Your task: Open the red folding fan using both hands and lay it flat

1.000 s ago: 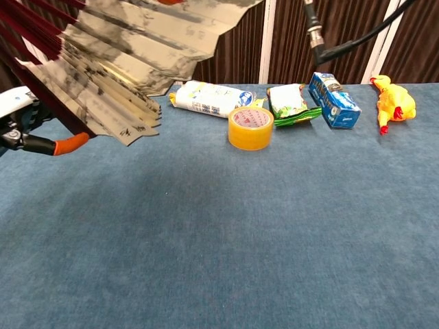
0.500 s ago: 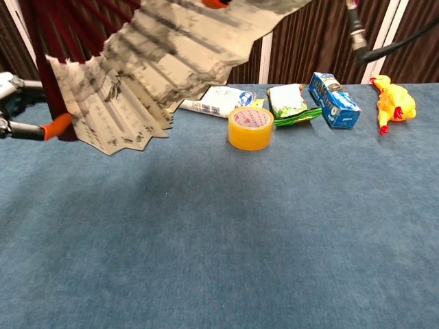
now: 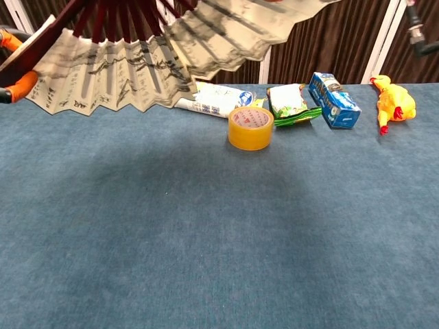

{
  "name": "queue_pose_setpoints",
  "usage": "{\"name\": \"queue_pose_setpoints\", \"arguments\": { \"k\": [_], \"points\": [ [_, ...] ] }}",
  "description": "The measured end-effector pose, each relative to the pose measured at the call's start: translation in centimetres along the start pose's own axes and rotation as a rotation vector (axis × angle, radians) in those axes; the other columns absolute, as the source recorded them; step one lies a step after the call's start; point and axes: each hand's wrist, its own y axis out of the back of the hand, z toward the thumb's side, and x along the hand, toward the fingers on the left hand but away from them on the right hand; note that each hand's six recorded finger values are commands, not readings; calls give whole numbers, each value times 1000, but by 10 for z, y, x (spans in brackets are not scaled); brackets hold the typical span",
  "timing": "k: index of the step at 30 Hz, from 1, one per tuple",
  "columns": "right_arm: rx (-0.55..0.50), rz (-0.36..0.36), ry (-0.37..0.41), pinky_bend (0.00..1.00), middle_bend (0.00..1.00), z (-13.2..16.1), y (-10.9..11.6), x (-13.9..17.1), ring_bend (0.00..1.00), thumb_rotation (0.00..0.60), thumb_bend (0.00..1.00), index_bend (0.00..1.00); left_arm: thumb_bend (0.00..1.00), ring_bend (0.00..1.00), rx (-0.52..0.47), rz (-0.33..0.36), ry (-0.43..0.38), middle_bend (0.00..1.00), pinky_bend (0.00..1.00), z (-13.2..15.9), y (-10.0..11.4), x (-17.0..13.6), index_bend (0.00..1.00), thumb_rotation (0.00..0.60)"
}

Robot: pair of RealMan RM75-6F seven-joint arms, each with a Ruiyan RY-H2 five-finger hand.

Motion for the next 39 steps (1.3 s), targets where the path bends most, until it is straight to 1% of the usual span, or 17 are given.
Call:
{"name": "queue_pose_setpoints", "arguments": {
  "k": [4,8,14,19,24,26,29,39],
  "points": [
    [-21,-10,-14,114,196,-17,-1,1,254,600,387,919,550,0,58,17,-52,220,13,4,-1,3,558,600],
    [-19,-20,-24,113,196,-34,-5,1,254,600,386,920,549,0,151,42,-129,220,13,11,-3,7,559,600],
    [-30,-28,-45,114,196,-61,-14,-1,254,600,386,920,548,0,228,76,-192,219,12,18,-7,12,560,600],
    [-43,-37,-59,113,196,-79,-19,-2,254,600,388,921,546,0,280,81,-214,218,13,17,-8,17,561,600],
    [-42,-53,-79,114,196,-98,-20,-1,254,600,388,921,543,0,320,111,-239,217,13,18,-4,20,561,600],
    [-42,-56,-91,113,196,-108,-22,1,254,600,388,921,528,0,334,120,-249,214,13,18,-2,21,560,600],
    [-50,-50,-109,113,196,-120,-25,5,254,600,388,921,512,0,348,122,-259,210,13,17,-1,22,559,600],
    [-28,-23,-139,113,196,-152,-37,17,254,600,388,922,512,0,389,124,-290,202,13,22,-4,23,543,600]
  ]
}}
